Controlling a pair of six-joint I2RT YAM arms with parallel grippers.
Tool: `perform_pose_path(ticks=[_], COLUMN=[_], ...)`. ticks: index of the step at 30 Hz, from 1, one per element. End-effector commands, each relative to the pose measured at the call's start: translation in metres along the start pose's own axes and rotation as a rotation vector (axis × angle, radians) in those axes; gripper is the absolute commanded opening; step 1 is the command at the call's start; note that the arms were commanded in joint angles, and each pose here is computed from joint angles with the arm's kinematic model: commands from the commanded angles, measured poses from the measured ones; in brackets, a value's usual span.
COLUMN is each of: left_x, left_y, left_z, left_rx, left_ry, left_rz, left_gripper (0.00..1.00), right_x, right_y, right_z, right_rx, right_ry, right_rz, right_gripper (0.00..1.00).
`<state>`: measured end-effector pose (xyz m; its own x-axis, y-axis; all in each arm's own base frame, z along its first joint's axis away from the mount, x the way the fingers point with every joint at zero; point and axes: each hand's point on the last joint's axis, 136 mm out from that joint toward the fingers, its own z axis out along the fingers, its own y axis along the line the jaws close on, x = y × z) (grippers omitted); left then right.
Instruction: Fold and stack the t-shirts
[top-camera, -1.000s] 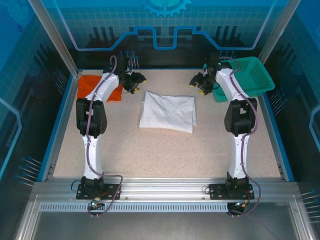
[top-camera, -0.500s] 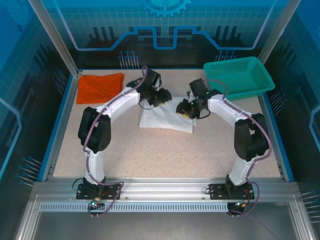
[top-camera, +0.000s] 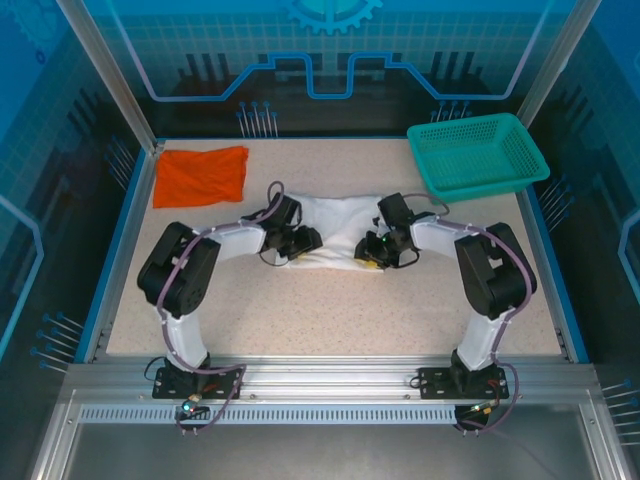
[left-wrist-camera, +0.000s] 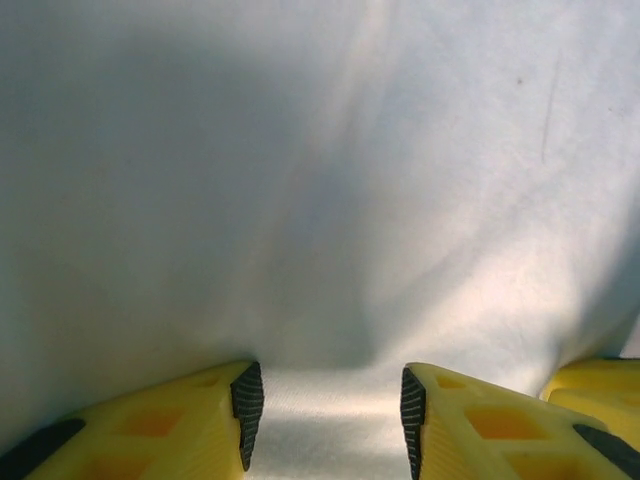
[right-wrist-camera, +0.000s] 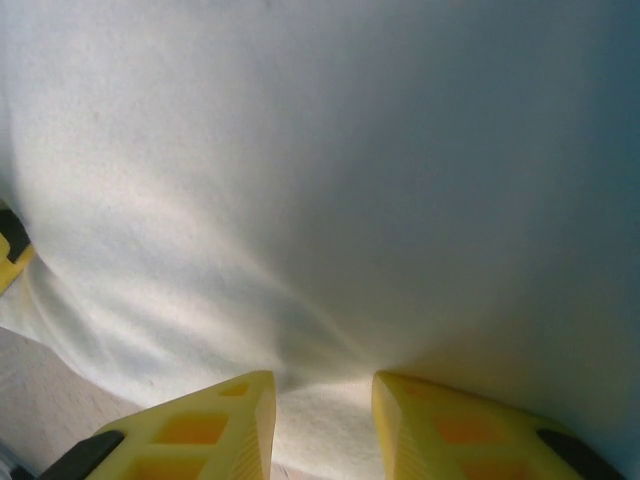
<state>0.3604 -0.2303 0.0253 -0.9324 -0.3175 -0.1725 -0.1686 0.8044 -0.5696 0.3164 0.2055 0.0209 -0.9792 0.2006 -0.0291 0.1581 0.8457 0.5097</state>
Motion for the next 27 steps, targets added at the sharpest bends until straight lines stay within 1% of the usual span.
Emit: perform_pose_path(ticks=[1,4,7,10,14,17,19,20,21,23,24,25,27], left_x=[0.080,0.115,0.142,0.153,0.152,0.136,0.117,0.109,0.098,0.081,0.071,0.063,0.046], left_y=[0.068,0.081,0.092,0.102,0.103,0.096,0.083,0.076,0.069,0.057,0.052,0.046,0.032], left_z=[0.003,-0.007,-0.016,-0.029,-0.054,-0.083,-0.106,-0.114,-0.123,-0.134,-0.137,-0.136,-0.132], left_rx=[-0.147,-0.150,-0.156,-0.155,-0.151,-0.172,-0.157,-0.140,-0.120,-0.089,-0.076,-0.065,-0.046], left_ry=[0.166,0.191,0.201,0.179,0.106,0.013,-0.072,-0.099,-0.119,-0.135,-0.143,-0.143,-0.130], left_rz=[-0.109,-0.123,-0.149,-0.191,-0.212,-0.185,-0.143,-0.134,-0.132,-0.126,-0.111,-0.090,-0.038], left_gripper=[0.46,0.46,0.48,0.49,0.52,0.63,0.66,0.66,0.65,0.59,0.57,0.55,0.50], right_x=[0.052,0.077,0.100,0.117,0.131,0.129,0.119,0.112,0.104,0.087,0.077,0.067,0.050], right_y=[-0.047,-0.060,-0.069,-0.073,-0.074,-0.063,-0.049,-0.045,-0.040,-0.023,-0.015,-0.006,0.010], right_z=[0.001,-0.006,-0.009,-0.010,-0.016,-0.030,-0.046,-0.055,-0.064,-0.081,-0.089,-0.095,-0.097], right_rx=[0.141,0.157,0.165,0.170,0.173,0.127,0.085,0.076,0.062,0.030,0.026,0.027,0.034], right_ry=[0.080,0.081,0.087,0.085,0.056,-0.015,-0.121,-0.175,-0.235,-0.325,-0.361,-0.381,-0.379], right_rz=[-0.018,-0.034,-0.029,-0.027,-0.034,-0.064,-0.120,-0.136,-0.152,-0.195,-0.213,-0.229,-0.247], right_gripper=[0.34,0.34,0.34,0.34,0.35,0.39,0.41,0.42,0.42,0.44,0.42,0.40,0.35])
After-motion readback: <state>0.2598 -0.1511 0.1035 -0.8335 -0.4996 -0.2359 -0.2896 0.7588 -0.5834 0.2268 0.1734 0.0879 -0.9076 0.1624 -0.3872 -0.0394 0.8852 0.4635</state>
